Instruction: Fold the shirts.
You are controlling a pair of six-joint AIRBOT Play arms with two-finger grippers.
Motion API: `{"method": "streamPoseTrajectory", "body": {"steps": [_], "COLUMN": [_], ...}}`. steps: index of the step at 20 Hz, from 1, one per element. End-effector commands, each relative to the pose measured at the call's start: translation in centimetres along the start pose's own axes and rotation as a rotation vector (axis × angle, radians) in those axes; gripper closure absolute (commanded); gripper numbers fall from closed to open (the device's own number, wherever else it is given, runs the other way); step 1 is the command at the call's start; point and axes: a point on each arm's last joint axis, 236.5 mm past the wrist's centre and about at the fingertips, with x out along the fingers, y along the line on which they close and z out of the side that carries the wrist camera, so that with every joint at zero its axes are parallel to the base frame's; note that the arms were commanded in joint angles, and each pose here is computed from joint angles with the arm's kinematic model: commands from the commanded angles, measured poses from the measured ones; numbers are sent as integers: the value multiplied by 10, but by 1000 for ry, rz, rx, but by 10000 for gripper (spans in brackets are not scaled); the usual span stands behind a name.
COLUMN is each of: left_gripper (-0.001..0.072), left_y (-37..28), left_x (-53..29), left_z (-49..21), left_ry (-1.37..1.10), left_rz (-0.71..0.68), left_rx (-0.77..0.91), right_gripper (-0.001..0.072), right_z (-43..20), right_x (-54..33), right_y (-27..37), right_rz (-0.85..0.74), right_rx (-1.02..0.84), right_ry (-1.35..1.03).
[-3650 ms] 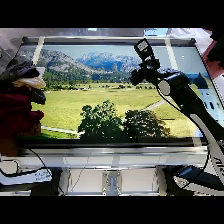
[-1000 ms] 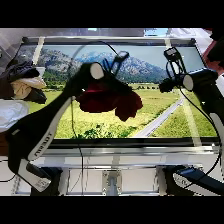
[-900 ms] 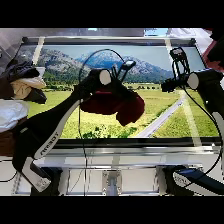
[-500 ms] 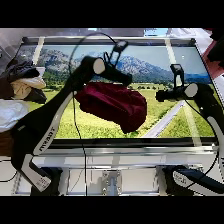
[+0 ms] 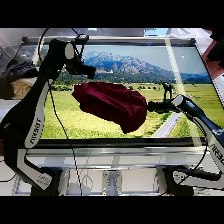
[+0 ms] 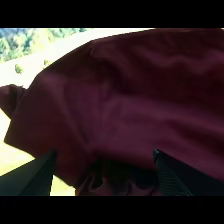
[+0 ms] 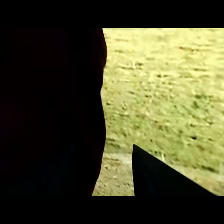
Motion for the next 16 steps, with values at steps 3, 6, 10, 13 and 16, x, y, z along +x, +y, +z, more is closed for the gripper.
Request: {"method": "streamPoseTrajectory", "body": {"steps": [3,6,10,13,16], "left_gripper": [1,1,1,2,9], "left_y": [19,19,19,40,80], "left_x": [2,2,2,0,-2], "left_z": [-7,-5,-6,-2,-4], "left_ry": [27,22,22,7,13], "left_rz": [33,33,34,122,217], "left_rx": [-24,-24,-16,24,-4], "right_gripper": [289,316,646,683,683], "right_z": [-2,-1,-1,1,11], "right_x": [25,29,30,28,17], "right_y": [13,23,27,29,31], "right_rz": [91,141,162,171,162], "right_rx": [79,100,132,144,90], "right_ry": [8,4,7,1,-23]}}
